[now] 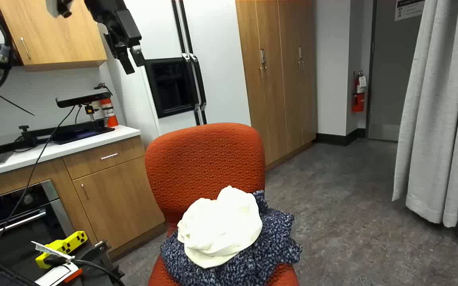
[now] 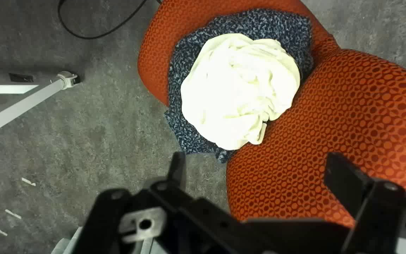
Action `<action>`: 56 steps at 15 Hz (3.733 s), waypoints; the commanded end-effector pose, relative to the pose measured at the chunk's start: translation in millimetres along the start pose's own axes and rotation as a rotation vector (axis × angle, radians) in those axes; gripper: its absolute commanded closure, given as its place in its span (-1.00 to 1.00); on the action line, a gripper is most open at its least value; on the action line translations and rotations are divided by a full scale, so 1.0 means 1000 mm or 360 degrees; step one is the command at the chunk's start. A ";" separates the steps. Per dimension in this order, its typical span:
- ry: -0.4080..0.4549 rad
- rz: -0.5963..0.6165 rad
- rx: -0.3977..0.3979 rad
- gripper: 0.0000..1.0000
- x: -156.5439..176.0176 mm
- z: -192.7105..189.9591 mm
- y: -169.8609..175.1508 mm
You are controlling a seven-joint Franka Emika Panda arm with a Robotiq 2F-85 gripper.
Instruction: Put the cream fleece on the head rest
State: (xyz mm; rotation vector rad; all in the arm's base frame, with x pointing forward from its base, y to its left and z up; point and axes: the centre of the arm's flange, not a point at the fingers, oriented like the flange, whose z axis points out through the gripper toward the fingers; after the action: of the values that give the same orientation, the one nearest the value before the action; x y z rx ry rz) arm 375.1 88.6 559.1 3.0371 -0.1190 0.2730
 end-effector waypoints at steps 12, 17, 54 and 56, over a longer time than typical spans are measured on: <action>-0.0003 0.0000 0.0000 -1.00 0.000 0.001 0.000; -0.0003 0.0000 0.0000 -1.00 0.000 0.001 0.000; -0.0116 0.0000 0.0009 -1.00 0.062 0.162 -0.032; -0.0133 -0.0016 0.0029 -1.00 0.045 0.157 -0.025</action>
State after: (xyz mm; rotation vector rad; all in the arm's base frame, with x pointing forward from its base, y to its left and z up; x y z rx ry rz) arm 448.7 95.2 410.6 3.0668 -0.1084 0.1455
